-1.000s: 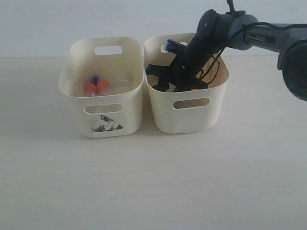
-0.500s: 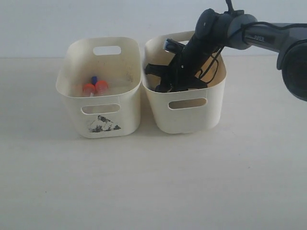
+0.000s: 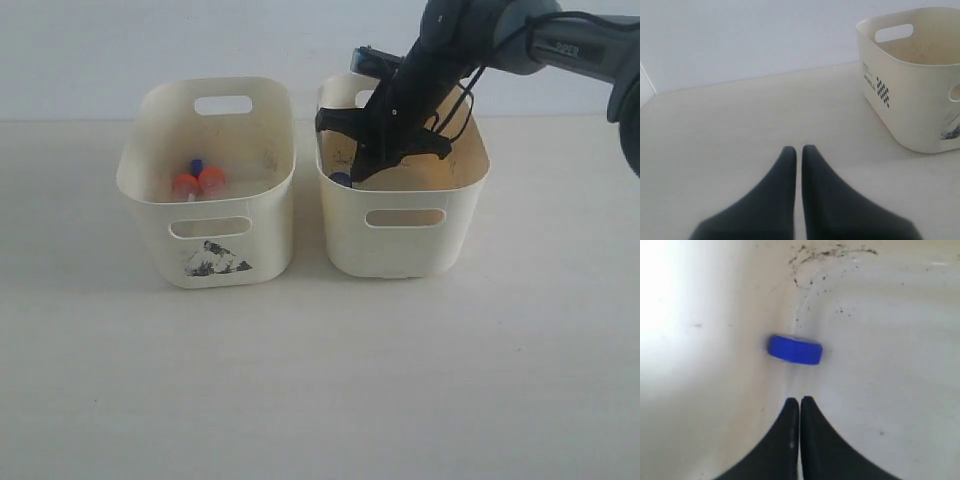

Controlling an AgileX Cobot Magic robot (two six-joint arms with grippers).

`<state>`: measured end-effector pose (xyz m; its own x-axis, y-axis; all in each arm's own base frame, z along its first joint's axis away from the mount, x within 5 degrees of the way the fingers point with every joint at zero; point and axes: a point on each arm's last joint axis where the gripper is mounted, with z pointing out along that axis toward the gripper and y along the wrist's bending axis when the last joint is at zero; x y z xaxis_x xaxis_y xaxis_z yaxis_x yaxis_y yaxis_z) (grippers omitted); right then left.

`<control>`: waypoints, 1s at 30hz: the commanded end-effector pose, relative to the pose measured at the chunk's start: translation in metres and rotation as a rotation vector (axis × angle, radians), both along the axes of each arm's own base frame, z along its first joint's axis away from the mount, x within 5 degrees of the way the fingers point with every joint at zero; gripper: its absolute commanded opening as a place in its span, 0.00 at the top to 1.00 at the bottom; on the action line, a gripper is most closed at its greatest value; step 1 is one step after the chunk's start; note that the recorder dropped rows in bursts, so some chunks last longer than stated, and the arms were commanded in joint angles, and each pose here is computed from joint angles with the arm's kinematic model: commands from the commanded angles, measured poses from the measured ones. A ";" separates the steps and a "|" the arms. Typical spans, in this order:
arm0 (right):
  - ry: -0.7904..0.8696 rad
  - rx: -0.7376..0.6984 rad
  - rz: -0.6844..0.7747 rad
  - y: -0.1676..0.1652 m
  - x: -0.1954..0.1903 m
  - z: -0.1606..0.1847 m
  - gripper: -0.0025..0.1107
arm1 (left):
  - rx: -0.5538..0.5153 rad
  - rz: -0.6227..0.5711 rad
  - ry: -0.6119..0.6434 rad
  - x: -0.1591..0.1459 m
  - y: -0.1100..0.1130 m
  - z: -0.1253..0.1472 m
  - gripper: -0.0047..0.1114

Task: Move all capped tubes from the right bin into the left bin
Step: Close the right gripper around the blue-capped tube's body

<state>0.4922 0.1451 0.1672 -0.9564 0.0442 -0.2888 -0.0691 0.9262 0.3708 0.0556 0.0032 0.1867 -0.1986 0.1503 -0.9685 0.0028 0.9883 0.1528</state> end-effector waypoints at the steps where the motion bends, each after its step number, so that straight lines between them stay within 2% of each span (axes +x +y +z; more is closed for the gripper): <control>1: -0.022 0.009 -0.001 -0.002 -0.001 0.012 0.98 | -0.013 0.001 -0.021 0.000 0.000 0.003 0.92; 5: -0.017 0.062 -0.011 0.002 0.000 0.010 0.98 | -0.013 0.001 -0.021 0.000 0.000 0.003 0.92; 7: -0.012 0.086 0.003 0.004 0.001 0.006 0.91 | -0.013 0.001 -0.021 0.000 0.000 0.003 0.92; 10: -0.016 0.097 0.005 0.006 0.002 0.001 0.68 | -0.013 0.001 -0.021 0.000 0.000 0.003 0.92; 12: -0.014 0.092 0.009 0.005 0.003 -0.003 0.48 | -0.013 0.001 -0.021 0.000 0.000 0.003 0.92; 13: -0.013 0.084 0.010 0.005 0.003 -0.005 0.42 | -0.013 0.001 -0.021 0.000 0.000 0.003 0.92; 14: -0.010 0.077 0.012 0.005 0.003 -0.008 0.40 | -0.013 0.001 -0.021 0.000 0.000 0.003 0.92; 19: 0.019 0.060 0.016 0.004 0.004 -0.023 0.45 | -0.013 0.001 -0.021 0.000 0.000 0.003 0.92; 30: 0.099 0.042 0.014 0.005 0.002 -0.053 0.47 | -0.013 0.001 -0.021 0.000 0.000 0.003 0.92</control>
<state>0.4959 0.1514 0.1289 -0.9717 0.0483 -0.2312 -0.0579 0.9003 0.4315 0.0556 0.0032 0.1867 -0.1986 0.1503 -0.9685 0.0028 0.9883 0.1528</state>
